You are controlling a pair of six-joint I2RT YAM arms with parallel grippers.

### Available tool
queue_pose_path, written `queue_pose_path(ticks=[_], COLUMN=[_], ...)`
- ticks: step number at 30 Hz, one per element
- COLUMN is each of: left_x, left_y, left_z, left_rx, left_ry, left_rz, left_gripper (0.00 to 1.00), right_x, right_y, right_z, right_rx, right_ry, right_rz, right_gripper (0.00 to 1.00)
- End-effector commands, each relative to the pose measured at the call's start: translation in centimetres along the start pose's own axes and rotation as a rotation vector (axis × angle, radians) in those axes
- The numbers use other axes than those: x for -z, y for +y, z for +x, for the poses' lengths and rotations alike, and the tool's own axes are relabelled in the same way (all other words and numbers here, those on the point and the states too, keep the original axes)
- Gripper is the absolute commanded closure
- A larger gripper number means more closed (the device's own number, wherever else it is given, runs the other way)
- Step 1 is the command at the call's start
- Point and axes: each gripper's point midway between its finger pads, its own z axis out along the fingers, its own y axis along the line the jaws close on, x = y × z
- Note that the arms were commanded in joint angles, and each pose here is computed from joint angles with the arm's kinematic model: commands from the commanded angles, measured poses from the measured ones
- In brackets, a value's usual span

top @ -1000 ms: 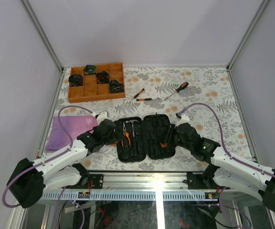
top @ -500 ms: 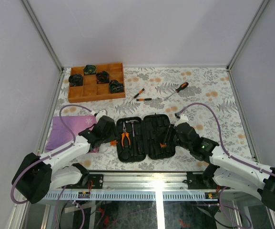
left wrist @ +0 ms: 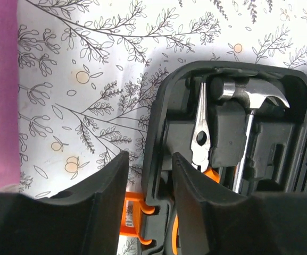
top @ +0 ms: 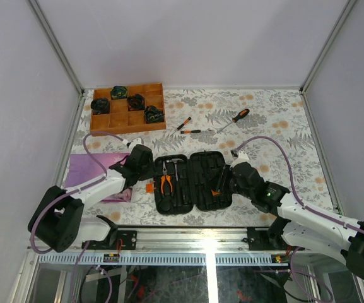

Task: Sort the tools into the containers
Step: Place the screwdriver in the storage box.

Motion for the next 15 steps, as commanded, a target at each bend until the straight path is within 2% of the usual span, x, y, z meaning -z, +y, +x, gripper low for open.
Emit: queue_pose_path(ticks=[1,6,14,15], left_x=[-0.7,-1.4,-1.1,-0.9], left_y=[-1.5,-0.4,1.1,1.4], left_z=[-2.3,-1.5,1.0,1.3], left_rx=[0.001,0.0,0.047,0.059], left_ry=[-0.056,-0.037,0.021,0.024], left_rz=[0.044,0.001,-0.016,-0.023], left_gripper=[0.67,0.82,1.0,1.0], right_x=[0.4,0.6,0.8,0.7], right_y=[1.9,1.5,0.7,0.7], right_z=[-1.4,-1.4,-1.4,-1.3], right_rx=[-0.012,-0.014,-0.019,-0.019], right_ry=[-0.048,-0.054,-0.068,-0.063], right_rz=[-0.067,-0.055,-0.028,-0.027], right_gripper=[1.0,1.0,1.0,1.0])
